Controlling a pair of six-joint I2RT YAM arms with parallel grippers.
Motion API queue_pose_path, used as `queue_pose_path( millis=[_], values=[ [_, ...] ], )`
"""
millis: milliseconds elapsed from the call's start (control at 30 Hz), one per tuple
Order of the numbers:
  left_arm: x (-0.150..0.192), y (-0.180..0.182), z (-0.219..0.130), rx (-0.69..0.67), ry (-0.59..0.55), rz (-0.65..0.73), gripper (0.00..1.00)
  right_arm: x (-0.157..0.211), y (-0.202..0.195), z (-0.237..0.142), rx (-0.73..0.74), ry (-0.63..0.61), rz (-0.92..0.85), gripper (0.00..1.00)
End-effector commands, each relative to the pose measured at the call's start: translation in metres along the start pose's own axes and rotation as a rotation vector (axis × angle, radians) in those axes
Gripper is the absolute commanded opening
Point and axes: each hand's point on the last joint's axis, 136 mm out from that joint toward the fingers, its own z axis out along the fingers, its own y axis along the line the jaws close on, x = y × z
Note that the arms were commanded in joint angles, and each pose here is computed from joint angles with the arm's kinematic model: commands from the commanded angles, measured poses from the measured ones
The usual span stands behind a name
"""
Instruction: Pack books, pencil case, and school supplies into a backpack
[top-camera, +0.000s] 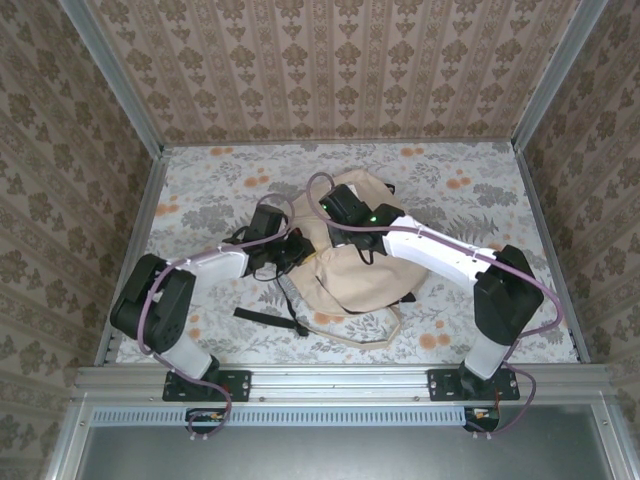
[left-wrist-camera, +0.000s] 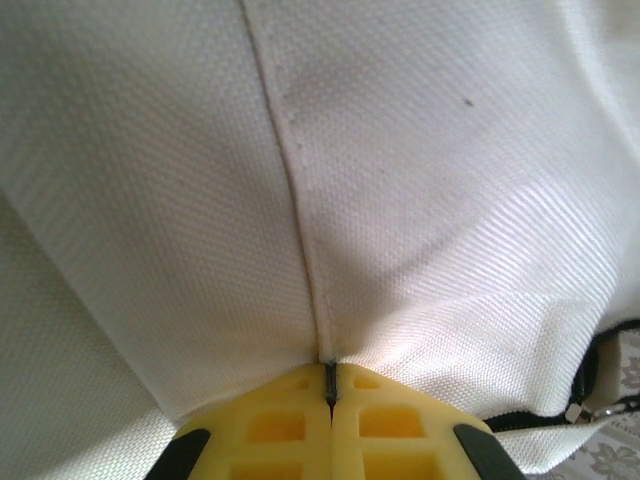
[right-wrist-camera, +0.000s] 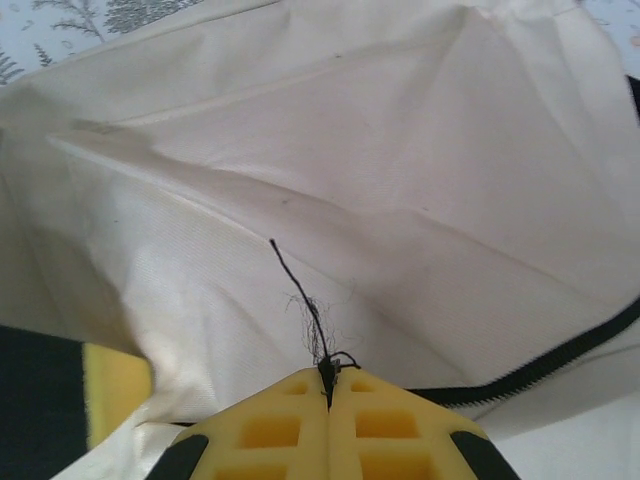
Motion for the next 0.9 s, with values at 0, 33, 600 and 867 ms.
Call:
queue_pose_path(
  millis=[0, 33, 600, 867],
  values=[
    [-0.008, -0.003, -0.017, -0.044, -0.055, 0.062, 0.0, -0.022, -0.038, -0.018, 0.139, -0.099, 0.071, 0.0],
    [-0.008, 0.0, -0.018, -0.056, -0.057, 0.057, 0.0, -0.02, -0.045, -0.019, 0.169, -0.091, 0.072, 0.0],
    [-0.017, 0.01, -0.029, -0.093, -0.088, 0.054, 0.0, -0.021, -0.11, 0.004, 0.295, -0.042, 0.178, 0.0],
    [-0.004, -0.039, -0.03, -0.006, -0.046, 0.212, 0.1, -0.028, -0.083, -0.002, 0.102, -0.059, 0.148, 0.0]
  ],
)
